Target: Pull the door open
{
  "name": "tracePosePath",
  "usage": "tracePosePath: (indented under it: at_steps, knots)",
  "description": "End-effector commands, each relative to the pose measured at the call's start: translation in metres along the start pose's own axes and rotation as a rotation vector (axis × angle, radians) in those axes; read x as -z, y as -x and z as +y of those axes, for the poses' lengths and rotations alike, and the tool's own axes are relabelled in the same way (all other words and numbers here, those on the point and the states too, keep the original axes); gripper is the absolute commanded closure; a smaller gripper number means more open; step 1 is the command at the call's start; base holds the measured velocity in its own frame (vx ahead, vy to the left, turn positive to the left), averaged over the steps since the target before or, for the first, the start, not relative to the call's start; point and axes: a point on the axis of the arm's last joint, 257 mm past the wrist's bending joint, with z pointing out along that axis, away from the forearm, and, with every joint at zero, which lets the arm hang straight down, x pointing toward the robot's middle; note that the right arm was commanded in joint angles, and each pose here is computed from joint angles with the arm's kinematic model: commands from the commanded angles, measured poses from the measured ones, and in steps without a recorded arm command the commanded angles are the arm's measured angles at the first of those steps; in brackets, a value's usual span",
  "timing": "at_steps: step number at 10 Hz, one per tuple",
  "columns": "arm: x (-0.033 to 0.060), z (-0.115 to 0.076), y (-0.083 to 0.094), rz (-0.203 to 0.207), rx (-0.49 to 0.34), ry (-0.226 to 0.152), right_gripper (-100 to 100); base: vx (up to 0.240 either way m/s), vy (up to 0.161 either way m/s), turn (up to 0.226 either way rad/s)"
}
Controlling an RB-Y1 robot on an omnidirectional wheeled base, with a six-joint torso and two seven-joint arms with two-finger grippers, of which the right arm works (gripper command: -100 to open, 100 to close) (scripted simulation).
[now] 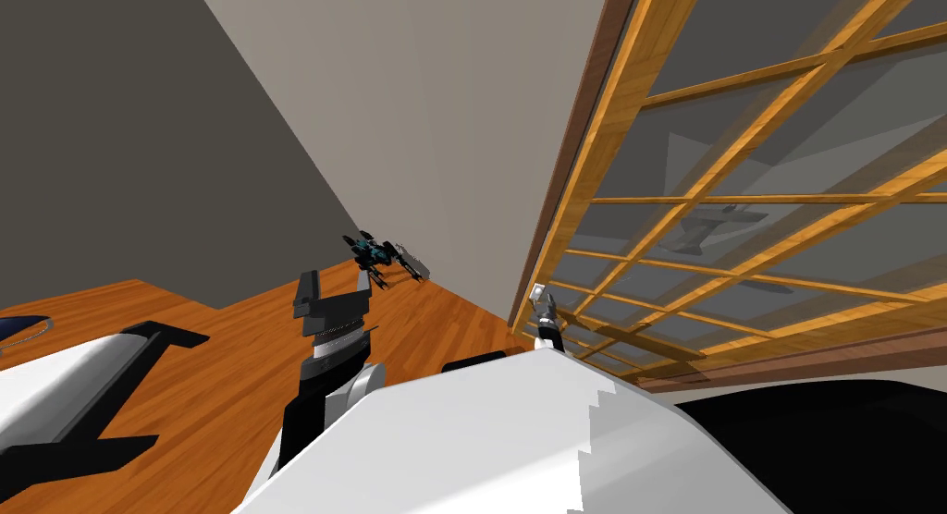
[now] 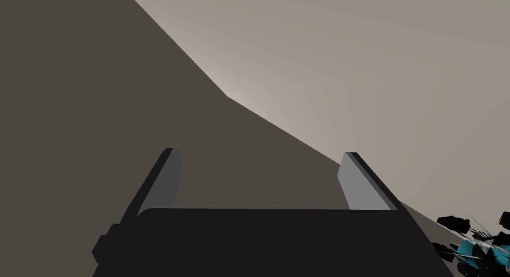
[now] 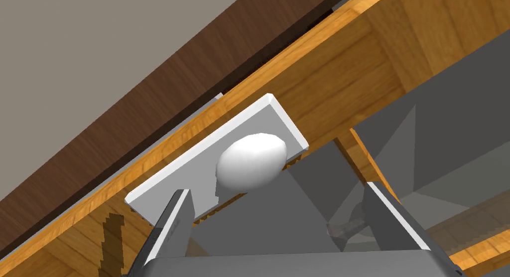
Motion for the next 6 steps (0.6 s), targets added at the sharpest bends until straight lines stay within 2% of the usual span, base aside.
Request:
tracePosePath:
  at_steps: [1,4,5,6]
  knots:
    - [-0.0001,-0.0010,-0.0015,-0.008,-0.070,0.005,-100,-0.049,0.001,0.038]
    - [-0.0001,-0.0032,-0.0040,-0.021,-0.182,0.016,-100,-0.052,-0.003,0.051]
    - [-0.0001,-0.0032,-0.0040,-0.021,-0.188,0.016,-100,-0.040,-0.004,0.024]
    - [-0.0001,-0.0044,-0.0053,-0.028,-0.246,0.021,-100,-0.044,-0.006,0.041]
